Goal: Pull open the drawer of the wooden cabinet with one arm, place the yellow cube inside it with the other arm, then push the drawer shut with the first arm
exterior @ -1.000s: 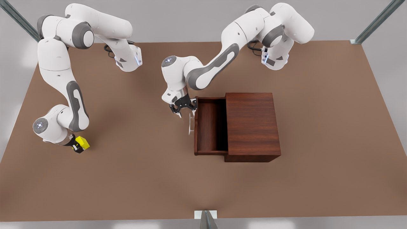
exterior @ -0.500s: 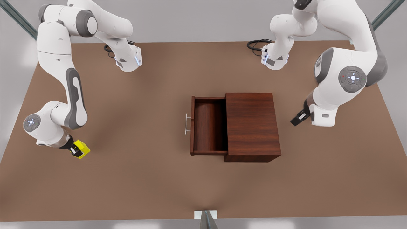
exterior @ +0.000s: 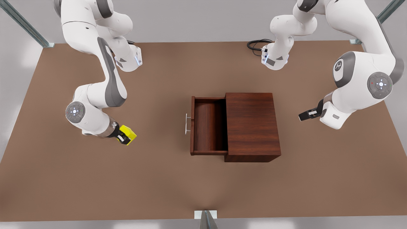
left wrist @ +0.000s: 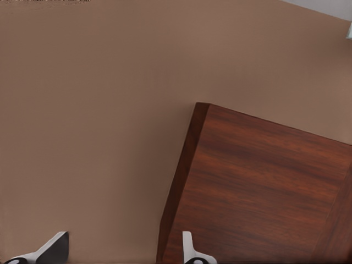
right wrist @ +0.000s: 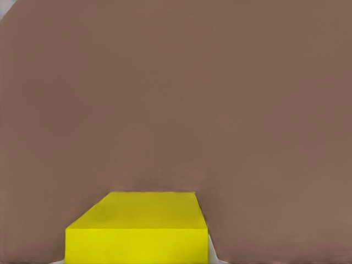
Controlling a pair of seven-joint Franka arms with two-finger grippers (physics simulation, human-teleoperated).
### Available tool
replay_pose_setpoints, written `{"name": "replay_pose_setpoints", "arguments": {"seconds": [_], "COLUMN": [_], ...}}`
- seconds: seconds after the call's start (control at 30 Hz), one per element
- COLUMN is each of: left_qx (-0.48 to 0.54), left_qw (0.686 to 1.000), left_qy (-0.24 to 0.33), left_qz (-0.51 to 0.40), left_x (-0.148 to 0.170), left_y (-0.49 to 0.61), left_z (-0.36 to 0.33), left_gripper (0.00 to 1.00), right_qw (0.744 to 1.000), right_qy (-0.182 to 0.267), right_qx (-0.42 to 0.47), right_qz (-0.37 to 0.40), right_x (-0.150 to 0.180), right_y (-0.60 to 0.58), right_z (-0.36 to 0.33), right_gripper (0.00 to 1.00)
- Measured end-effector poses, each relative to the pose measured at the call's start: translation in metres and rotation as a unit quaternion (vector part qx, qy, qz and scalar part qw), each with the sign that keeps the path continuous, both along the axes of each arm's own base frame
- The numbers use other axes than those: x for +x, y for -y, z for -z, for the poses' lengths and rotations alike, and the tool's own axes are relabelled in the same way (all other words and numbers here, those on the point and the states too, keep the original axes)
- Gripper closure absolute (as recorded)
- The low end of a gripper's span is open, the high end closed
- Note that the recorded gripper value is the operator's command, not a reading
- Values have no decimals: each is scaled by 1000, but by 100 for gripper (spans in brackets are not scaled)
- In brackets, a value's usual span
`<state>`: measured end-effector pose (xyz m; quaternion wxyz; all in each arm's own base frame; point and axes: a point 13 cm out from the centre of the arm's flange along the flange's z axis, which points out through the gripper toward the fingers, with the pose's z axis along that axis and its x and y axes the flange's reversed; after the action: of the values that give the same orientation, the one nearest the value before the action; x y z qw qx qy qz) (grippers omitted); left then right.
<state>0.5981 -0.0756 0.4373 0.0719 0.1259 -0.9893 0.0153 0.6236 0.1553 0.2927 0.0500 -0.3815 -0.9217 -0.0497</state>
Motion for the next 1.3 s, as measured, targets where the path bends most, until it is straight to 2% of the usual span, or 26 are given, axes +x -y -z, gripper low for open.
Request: {"name": "replay_pose_setpoints", "arguments": {"seconds": [0.3, 0.5, 0.97, 1.3], "left_qx": [-11, -16, -21, -23], "left_qw": [997, 994, 989, 987], "left_qy": [2, 3, 4, 4], "left_qz": [73, 105, 146, 160], "left_x": [-1, -1, -2, -3], "left_y": [2, 3, 9, 13], "left_z": [0, 1, 1, 1], "left_gripper": [0, 0, 0, 0], "right_qw": [1000, 997, 975, 955], "right_qy": [-8, -21, -35, -45], "right_qx": [18, 14, -10, -38], "right_qz": [15, 72, 218, 291], "right_x": [-35, -60, -53, -79], "right_y": [-151, -212, -322, -380], "right_z": [-18, -23, -15, 20], "right_gripper": [31, 31, 31, 30]}}
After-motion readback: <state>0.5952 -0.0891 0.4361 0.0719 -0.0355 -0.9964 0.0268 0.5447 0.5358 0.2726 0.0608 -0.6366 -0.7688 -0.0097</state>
